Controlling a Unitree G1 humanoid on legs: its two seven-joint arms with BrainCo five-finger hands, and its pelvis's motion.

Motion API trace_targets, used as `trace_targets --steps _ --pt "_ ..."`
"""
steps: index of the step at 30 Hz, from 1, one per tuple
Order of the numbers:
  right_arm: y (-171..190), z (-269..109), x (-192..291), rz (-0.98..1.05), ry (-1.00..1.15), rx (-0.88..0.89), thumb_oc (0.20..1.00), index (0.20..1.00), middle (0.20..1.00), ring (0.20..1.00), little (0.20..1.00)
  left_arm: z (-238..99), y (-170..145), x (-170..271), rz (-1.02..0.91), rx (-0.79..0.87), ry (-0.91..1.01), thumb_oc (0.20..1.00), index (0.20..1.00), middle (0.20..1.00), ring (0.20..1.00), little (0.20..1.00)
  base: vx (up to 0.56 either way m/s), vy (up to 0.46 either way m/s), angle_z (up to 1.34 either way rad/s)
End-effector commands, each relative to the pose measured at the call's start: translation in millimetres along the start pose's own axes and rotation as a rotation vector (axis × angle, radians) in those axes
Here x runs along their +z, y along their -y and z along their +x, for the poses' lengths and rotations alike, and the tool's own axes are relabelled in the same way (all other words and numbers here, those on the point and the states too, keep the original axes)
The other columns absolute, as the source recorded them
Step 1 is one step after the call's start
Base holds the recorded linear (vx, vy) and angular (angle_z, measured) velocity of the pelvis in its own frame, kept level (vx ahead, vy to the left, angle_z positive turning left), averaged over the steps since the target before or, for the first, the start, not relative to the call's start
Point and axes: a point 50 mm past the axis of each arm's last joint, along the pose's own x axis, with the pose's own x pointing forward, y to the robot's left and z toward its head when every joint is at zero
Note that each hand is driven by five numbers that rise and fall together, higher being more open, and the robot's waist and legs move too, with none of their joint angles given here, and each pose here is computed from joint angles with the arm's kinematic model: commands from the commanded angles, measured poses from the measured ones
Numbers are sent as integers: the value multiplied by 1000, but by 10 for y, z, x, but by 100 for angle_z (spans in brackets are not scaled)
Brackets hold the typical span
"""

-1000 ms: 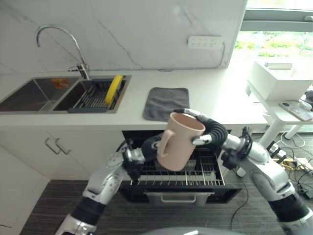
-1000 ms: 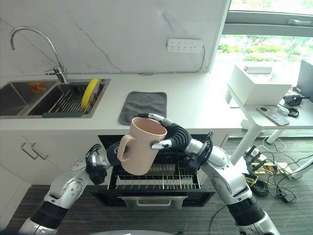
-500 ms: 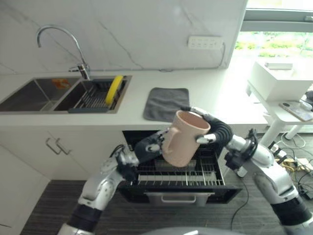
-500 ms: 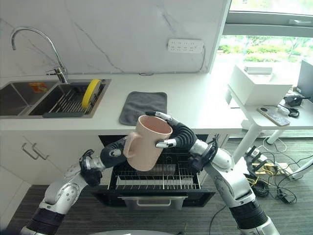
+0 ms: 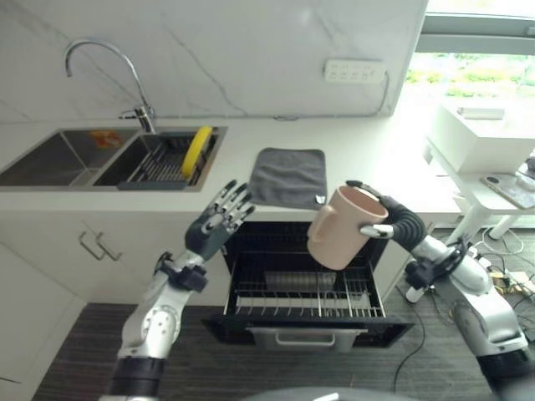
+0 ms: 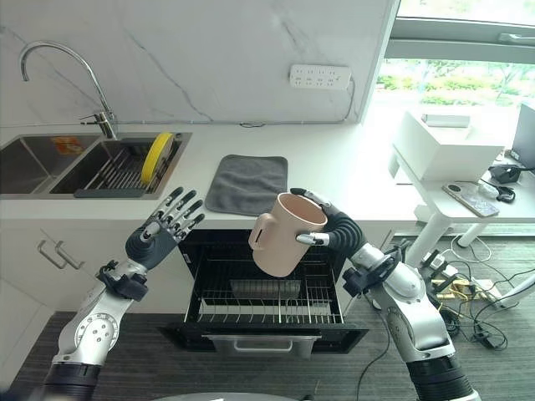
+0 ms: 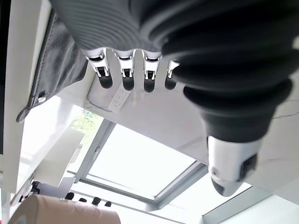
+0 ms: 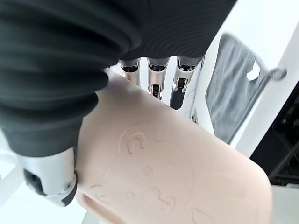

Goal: Place the dishes in the dishwasher.

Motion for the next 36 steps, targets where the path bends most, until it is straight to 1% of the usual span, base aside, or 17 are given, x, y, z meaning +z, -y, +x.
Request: trace_targets --steps 1,4,8,10,12,13,16,17,19,23,25,33,36 --pt "93 72 318 -72 177 -55 200 200 200 200 200 104 21 295 137 -20 95 1000 1000 1000 1000 1000 68 8 1" --pt "158 24 397 -109 203 -91 200 200 200 200 200 122 71 363 232 -26 102 1000 1000 1000 1000 1000 -52 -21 1" --pt "296 86 558 -181 284 -152 200 200 200 200 200 262 147 509 383 -45 146 1000 1000 1000 1000 1000 -307 -9 10" --pt "339 120 629 -194 314 -182 200 200 200 200 200 313 196 561 532 -34 143 1000 1000 1000 1000 1000 -221 51 5" --pt "356 131 657 -192 324 -194 200 200 200 200 200 319 192 558 610 -6 107 1000 1000 1000 1000 1000 -112 40 -13" --pt "355 134 651 -185 326 -203 200 200 200 200 200 310 160 534 656 34 74 1000 1000 1000 1000 1000 -61 26 -9" --pt "356 124 613 -177 317 -217 200 200 200 200 200 280 72 454 731 76 -20 1000 1000 1000 1000 1000 -12 14 -5" --pt "350 119 574 -164 301 -228 200 200 200 200 200 249 23 402 812 117 -69 1000 1000 1000 1000 1000 46 16 -2" --pt "362 107 542 -141 285 -237 200 200 200 200 200 210 -37 378 893 145 -121 1000 1000 1000 1000 1000 61 11 -2" --pt "385 60 455 -129 244 -261 200 200 200 200 200 119 -106 368 972 160 -204 1000 1000 1000 1000 1000 88 4 1" --pt "386 45 434 -138 240 -277 200 200 200 200 200 90 -78 365 949 172 -181 1000 1000 1000 1000 1000 39 -8 6" --pt "458 65 568 -186 272 -330 200 200 200 200 200 175 1 448 1072 138 -136 1000 1000 1000 1000 1000 -45 -19 11" --pt "486 107 567 -164 278 -353 200 200 200 200 200 241 32 431 1087 116 -148 1000 1000 1000 1000 1000 -23 20 11"
